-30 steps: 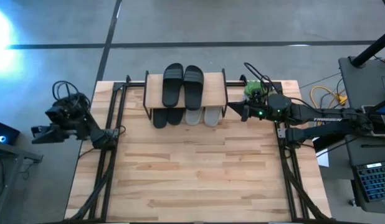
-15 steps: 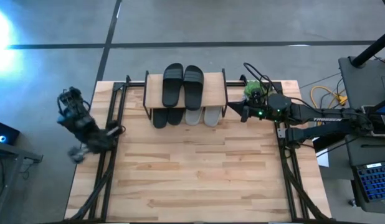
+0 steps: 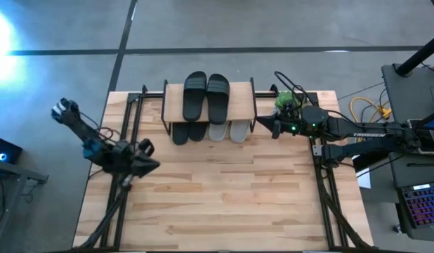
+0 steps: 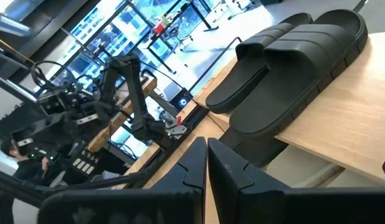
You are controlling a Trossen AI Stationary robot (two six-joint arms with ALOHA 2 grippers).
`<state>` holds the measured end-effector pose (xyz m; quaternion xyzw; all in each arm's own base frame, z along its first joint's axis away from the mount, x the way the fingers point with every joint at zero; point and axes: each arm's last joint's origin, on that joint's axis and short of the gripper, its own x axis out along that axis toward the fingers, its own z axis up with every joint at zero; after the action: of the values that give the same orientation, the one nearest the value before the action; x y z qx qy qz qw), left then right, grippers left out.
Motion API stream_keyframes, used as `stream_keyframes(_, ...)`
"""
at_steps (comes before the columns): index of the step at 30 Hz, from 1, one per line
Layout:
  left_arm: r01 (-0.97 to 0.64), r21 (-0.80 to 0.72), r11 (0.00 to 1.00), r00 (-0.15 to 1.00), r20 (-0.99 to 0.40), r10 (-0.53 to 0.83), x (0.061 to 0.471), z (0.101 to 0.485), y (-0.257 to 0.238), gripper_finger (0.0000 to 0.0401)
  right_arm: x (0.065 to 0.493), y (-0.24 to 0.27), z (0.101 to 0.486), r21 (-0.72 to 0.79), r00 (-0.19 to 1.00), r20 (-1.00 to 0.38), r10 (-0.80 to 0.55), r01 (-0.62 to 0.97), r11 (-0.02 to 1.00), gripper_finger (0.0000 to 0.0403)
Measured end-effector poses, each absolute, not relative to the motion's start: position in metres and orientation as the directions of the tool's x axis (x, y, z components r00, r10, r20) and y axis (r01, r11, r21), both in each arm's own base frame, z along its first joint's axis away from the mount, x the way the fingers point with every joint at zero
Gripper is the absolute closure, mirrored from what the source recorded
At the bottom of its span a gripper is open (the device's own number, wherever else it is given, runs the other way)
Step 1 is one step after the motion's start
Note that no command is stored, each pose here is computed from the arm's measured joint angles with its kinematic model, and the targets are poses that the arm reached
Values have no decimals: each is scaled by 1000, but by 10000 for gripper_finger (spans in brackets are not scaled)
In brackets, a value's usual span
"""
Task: Pick and place slides into the shelf
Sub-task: Return to Home Position
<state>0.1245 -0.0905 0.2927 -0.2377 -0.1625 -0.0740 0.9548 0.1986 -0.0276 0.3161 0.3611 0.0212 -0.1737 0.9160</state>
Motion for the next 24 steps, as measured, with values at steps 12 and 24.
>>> stream_keyframes(12, -240, -373, 896, 913, 228, 339, 148, 282, -26, 401, 199, -25, 315, 640, 959, -174, -224, 282, 714, 394)
stream_keyframes(24, -293, -392, 872, 944, 27, 330, 79, 312, 8, 401, 199, -24, 313, 618, 963, -203, -175, 265, 741, 394)
